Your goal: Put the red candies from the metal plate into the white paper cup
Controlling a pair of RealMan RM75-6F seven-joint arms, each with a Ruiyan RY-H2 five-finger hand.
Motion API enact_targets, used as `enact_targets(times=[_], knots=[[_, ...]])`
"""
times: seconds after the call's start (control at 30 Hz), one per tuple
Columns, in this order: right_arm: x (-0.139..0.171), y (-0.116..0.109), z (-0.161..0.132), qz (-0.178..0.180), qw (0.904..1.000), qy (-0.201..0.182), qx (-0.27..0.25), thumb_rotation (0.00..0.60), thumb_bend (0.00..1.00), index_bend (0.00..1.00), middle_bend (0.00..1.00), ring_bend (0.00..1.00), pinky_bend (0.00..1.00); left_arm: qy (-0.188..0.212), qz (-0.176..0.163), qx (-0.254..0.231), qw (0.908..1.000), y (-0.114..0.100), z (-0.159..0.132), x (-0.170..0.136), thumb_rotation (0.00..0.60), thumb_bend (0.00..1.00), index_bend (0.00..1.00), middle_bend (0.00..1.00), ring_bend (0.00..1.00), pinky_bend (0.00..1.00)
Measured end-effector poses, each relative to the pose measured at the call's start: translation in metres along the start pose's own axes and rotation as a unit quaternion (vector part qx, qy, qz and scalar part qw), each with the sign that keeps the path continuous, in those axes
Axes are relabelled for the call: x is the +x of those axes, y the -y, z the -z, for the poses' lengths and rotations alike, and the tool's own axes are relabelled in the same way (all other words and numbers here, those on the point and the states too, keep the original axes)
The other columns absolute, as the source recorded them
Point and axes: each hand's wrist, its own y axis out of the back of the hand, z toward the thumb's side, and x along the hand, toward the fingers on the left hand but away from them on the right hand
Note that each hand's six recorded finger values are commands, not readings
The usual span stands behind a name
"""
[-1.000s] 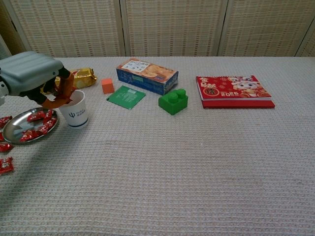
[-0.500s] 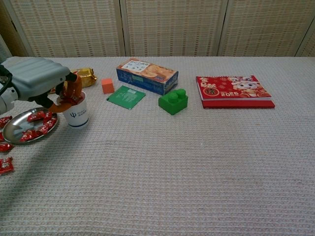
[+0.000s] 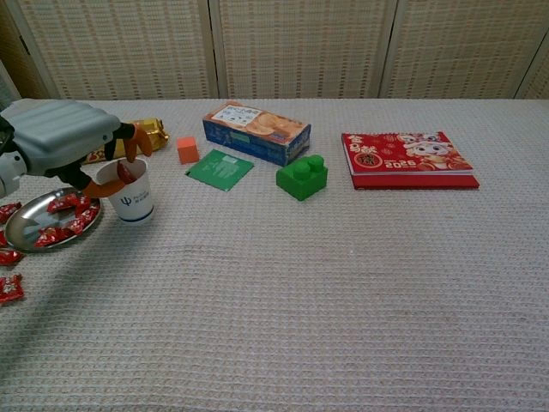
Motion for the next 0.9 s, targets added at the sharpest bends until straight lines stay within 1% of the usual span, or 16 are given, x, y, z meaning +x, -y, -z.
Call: enact_targets(times=[0.07, 0.23, 0.33, 0.47, 0.53, 0.63, 0.7, 0.8, 0.9], knots=[[0.000, 0.000, 0.000, 0.001, 1.0000, 0.000, 0.000, 0.600, 0.02, 0.00, 0.00, 0.00, 0.00, 0.002, -0.003, -0.001, 1.0000, 0.000, -0.001, 0.000, 0.600, 0.38, 0.25, 0.31, 0.33, 0.95], [0.000, -0.001, 0.001, 0.002, 1.0000, 0.002, 0.000, 0.600, 0.02, 0.00, 0.00, 0.00, 0.00, 0.009, -0.010, -0.006, 0.9999, 0.000, -0.002, -0.002, 0.600, 0.38, 0.25, 0.31, 0.33, 0.95], [0.000, 0.000, 0.001, 0.001, 1.0000, 0.002, 0.001, 0.600, 0.02, 0.00, 0.00, 0.00, 0.00, 0.010, -0.014, -0.010, 0.9998, -0.002, -0.002, -0.004, 0.600, 0.38, 0.23, 0.30, 0.33, 0.95], [0.000, 0.000, 0.000, 0.001, 1.0000, 0.001, 0.001, 0.600, 0.02, 0.00, 0.00, 0.00, 0.00, 0.013, -0.026, -0.018, 0.9994, -0.009, -0.002, -0.008, 0.600, 0.37, 0.15, 0.21, 0.33, 0.95], [0.001, 0.000, 0.000, 0.001, 1.0000, 0.000, 0.001, 0.600, 0.02, 0.00, 0.00, 0.00, 0.00, 0.013, -0.031, -0.022, 0.9992, -0.012, 0.000, -0.012, 0.600, 0.37, 0.13, 0.18, 0.33, 0.95], [0.001, -0.001, 0.000, 0.002, 1.0000, 0.000, 0.000, 0.600, 0.02, 0.00, 0.00, 0.00, 0.00, 0.009, -0.040, -0.031, 0.9987, -0.016, 0.006, -0.023, 0.600, 0.37, 0.12, 0.16, 0.33, 0.95], [0.002, -0.002, 0.000, 0.004, 1.0000, -0.001, 0.000, 0.600, 0.02, 0.00, 0.00, 0.00, 0.00, 0.002, -0.043, -0.038, 0.9984, -0.015, 0.013, -0.036, 0.600, 0.37, 0.12, 0.16, 0.35, 0.95], [0.004, -0.003, -0.001, 0.006, 1.0000, -0.003, -0.001, 0.600, 0.02, 0.00, 0.00, 0.00, 0.00, -0.010, -0.037, -0.049, 0.9981, -0.007, 0.025, -0.057, 0.600, 0.37, 0.16, 0.18, 0.43, 0.95], [0.005, -0.003, -0.002, 0.006, 1.0000, -0.005, -0.001, 0.600, 0.02, 0.00, 0.00, 0.00, 0.00, -0.025, -0.025, -0.059, 0.9977, 0.006, 0.036, -0.081, 0.600, 0.37, 0.20, 0.23, 0.47, 0.95]])
